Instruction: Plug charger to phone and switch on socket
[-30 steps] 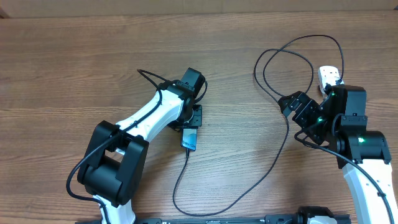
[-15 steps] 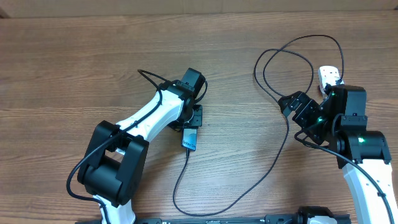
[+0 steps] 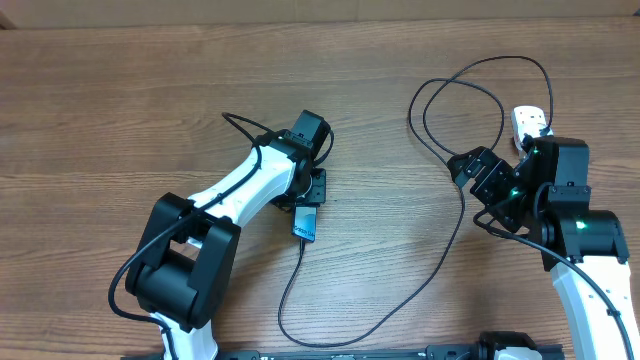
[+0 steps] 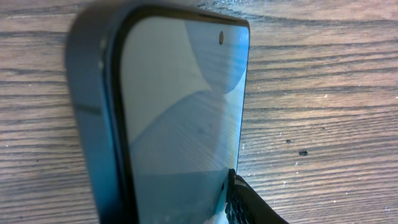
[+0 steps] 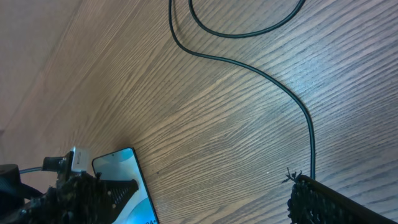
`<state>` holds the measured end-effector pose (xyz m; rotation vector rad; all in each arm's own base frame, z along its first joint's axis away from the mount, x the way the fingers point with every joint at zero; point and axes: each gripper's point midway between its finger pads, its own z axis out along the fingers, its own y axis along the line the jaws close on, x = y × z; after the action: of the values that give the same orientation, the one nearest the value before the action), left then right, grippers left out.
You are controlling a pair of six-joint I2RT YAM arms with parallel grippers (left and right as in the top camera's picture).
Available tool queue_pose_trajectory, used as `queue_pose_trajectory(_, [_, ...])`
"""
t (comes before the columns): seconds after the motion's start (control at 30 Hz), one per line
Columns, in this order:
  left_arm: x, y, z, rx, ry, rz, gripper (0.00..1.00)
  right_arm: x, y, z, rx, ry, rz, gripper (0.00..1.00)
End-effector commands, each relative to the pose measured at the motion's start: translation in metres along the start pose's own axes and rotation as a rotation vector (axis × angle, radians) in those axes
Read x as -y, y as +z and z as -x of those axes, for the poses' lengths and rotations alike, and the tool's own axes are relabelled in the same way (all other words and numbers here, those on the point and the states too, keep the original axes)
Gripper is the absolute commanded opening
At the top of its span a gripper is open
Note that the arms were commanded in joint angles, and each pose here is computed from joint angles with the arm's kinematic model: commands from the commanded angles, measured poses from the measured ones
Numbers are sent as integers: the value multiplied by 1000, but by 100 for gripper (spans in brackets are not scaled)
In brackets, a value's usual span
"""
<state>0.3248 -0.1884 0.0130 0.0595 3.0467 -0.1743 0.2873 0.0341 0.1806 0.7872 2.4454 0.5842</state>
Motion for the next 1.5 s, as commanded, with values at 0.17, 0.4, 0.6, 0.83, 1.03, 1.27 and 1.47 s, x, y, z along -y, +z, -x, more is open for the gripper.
queue_pose_trajectory(0.17, [-8,14,-12,-45,14,42,32,-5,-7,7,33,-17,8,100])
queue_pose_trajectory(0.4, [-8,14,-12,-45,14,42,33,-5,-7,7,33,-17,8,100])
queue_pose_trajectory(0.6, [-8,14,-12,-45,14,42,33,-5,-7,7,33,-17,8,100])
queue_pose_trajectory(0.83, [-8,14,-12,-45,14,42,33,-5,-7,7,33,-17,8,100])
queue_pose_trajectory(1.03, [-8,14,-12,-46,14,42,33,-5,-7,7,33,-17,8,100])
queue_pose_trajectory(1.27, [-8,14,-13,-46,14,42,33,-5,-7,7,33,-17,8,100])
queue_pose_trajectory(1.47, [-9,14,-14,-54,14,45,33,-5,-7,7,33,-17,8,100])
